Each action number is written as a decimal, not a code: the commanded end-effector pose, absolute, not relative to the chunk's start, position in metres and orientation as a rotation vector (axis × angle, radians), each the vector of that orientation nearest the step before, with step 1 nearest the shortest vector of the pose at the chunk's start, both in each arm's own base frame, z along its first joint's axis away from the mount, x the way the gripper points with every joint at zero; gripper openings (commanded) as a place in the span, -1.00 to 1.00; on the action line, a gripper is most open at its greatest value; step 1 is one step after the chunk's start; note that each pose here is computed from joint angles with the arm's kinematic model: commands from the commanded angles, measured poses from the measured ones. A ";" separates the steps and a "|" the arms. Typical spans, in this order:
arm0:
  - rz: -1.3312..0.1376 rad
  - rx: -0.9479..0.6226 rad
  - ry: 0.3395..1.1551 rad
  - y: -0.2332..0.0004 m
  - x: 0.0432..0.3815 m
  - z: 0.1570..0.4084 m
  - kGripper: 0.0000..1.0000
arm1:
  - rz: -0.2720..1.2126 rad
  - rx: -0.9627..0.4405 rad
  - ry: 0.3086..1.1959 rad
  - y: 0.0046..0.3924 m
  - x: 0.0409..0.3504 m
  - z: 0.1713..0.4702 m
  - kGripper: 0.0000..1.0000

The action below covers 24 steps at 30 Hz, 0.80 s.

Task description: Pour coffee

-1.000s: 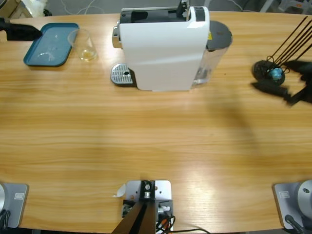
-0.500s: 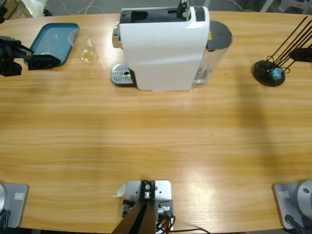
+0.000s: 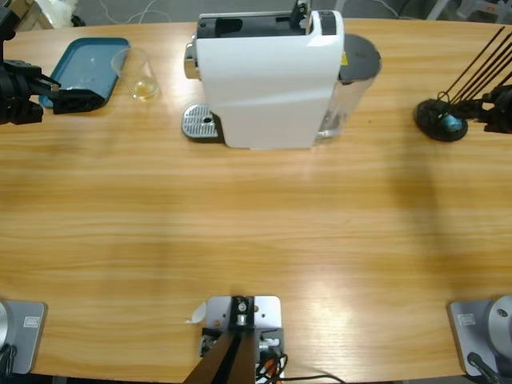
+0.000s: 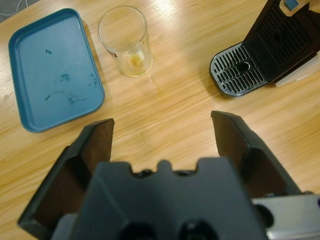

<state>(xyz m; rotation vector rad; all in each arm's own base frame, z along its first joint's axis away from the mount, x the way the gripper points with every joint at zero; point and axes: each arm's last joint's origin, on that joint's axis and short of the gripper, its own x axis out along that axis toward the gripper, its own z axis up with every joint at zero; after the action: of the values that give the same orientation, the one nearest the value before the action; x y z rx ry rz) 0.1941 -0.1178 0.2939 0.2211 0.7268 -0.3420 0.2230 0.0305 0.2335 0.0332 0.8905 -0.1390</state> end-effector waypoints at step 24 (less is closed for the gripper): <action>-0.337 0.232 0.770 -0.115 0.195 0.278 0.67 | -0.196 0.065 1.023 0.017 0.247 0.191 0.25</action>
<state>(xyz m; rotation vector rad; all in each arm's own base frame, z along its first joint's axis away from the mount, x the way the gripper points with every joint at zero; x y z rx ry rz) 0.1946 -0.1173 0.2935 0.2183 0.7220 -0.3397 0.2444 0.0173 0.2079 0.0579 0.9596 -0.2046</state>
